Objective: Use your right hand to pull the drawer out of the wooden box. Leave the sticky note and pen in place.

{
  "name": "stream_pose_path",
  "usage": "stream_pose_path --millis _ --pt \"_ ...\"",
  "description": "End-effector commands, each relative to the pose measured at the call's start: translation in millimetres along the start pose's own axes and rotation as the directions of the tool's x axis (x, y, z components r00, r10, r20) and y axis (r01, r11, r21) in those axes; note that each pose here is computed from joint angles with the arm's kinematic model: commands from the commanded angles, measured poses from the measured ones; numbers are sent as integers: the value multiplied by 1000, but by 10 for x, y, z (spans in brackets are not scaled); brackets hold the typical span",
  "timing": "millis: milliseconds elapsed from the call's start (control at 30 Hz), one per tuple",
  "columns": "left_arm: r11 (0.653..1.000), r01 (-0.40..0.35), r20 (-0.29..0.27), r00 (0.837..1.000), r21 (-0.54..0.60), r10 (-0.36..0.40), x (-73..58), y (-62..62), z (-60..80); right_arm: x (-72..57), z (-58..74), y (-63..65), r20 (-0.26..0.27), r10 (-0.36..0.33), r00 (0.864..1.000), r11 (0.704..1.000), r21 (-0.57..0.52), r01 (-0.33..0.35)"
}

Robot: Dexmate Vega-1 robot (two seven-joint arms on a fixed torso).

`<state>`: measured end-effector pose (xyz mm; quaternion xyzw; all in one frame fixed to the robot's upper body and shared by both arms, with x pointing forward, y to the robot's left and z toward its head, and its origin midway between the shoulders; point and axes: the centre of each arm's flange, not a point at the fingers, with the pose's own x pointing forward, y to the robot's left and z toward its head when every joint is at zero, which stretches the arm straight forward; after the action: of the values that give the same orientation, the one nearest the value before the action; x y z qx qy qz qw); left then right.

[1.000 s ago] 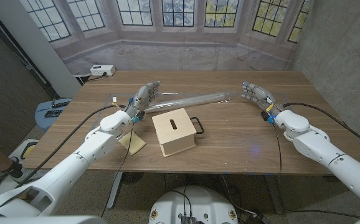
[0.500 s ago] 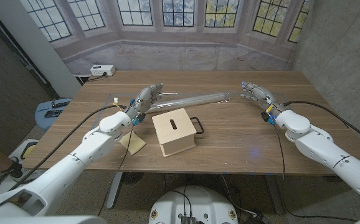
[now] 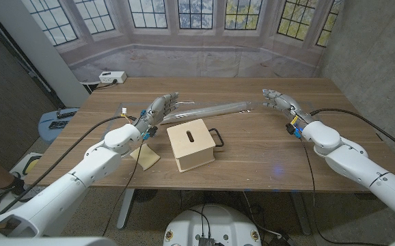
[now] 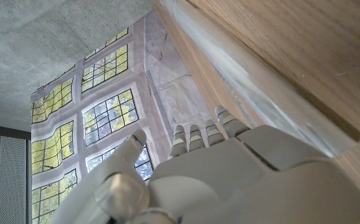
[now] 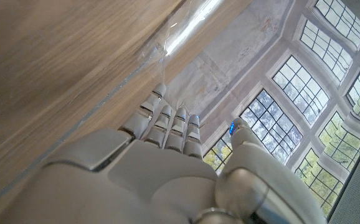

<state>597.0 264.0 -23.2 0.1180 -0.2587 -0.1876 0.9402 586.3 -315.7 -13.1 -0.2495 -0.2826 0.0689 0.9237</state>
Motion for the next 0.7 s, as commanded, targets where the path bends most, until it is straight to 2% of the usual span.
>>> stream_pose_path --millis 33,367,700 --pt "999 -1 18 1000 46 0 -142 2 99 -9 182 106 31 29 999 989 -144 -25" --pt "997 6 32 999 77 -8 -184 -3 162 -49 300 169 46 54 997 969 -245 -41" --pt "995 18 40 999 101 -22 -201 -31 170 -85 386 249 29 96 995 927 -366 -78"
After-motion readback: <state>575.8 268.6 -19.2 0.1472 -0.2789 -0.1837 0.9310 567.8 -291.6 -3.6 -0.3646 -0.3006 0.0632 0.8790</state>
